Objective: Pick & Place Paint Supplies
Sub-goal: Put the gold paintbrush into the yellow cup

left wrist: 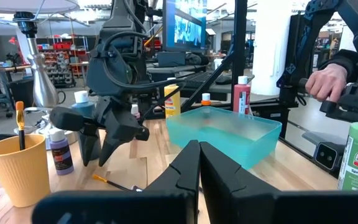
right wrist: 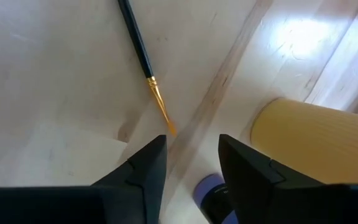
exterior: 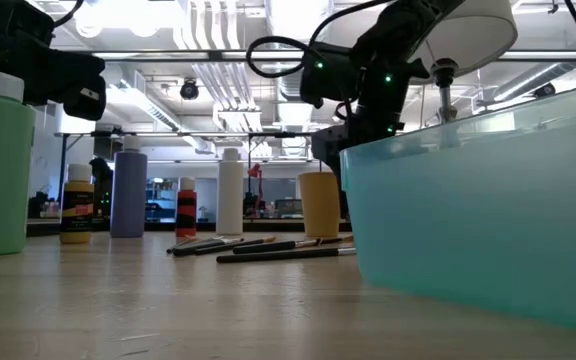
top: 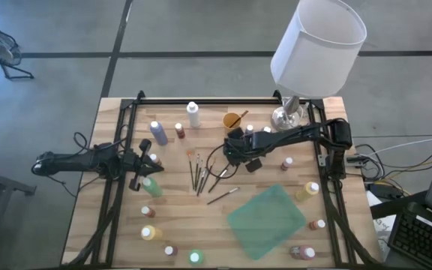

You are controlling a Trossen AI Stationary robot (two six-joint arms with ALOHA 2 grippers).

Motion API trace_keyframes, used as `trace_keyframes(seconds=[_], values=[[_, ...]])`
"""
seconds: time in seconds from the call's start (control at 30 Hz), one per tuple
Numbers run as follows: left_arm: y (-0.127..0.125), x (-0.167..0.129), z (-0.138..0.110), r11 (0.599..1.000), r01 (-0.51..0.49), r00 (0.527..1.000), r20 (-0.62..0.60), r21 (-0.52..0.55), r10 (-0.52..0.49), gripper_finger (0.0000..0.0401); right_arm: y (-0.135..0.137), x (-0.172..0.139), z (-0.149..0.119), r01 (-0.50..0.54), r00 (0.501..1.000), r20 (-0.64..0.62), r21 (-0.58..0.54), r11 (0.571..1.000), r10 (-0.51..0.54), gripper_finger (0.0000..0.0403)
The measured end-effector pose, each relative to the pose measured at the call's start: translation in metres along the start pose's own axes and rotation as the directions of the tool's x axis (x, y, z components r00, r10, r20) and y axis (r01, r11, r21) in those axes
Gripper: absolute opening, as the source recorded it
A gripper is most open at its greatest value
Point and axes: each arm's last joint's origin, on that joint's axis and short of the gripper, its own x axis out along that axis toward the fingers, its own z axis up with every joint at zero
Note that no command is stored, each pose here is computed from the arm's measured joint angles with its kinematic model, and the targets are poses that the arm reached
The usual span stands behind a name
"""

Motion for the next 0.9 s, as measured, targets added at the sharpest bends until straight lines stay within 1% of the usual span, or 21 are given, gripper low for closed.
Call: trace_keyframes(seconds=[0.13, 0.33, 0.53, 0.7, 0.9], values=[[0.0, 0.0, 0.0, 1.0, 0.0, 1.0, 0.0, 0.0, 0.0, 0.0014, -0.001, 0.006, -0.001, -0.009, 1.0, -0.011, 0.004, 1.0, 0.009, 0.0127], [0.0, 0.0, 0.0, 1.0, 0.0, 1.0, 0.0, 0.0, 0.0, 0.0014, 0.003, 0.024, -0.002, -0.042, 0.998, -0.051, -0.009, 0.999, 0.041, 0.0119], [0.0, 0.0, 0.0, 1.0, 0.0, 1.0, 0.0, 0.0, 0.0, 0.0014, 0.005, 0.03, -0.001, -0.047, 0.997, -0.067, -0.037, 0.998, 0.044, 0.0106], [0.0, 0.0, 0.0, 1.0, 0.001, 1.0, 0.0, 0.0, -0.001, 0.0014, 0.004, 0.027, -0.001, -0.048, 0.997, -0.056, -0.034, 0.998, 0.046, 0.0077], [0.0, 0.0, 0.0, 1.0, 0.0, 1.0, 0.0, 0.0, 0.0, 0.0014, 0.004, 0.026, 0.0, -0.086, 0.996, -0.002, -0.009, 0.996, 0.086, 0.0043]])
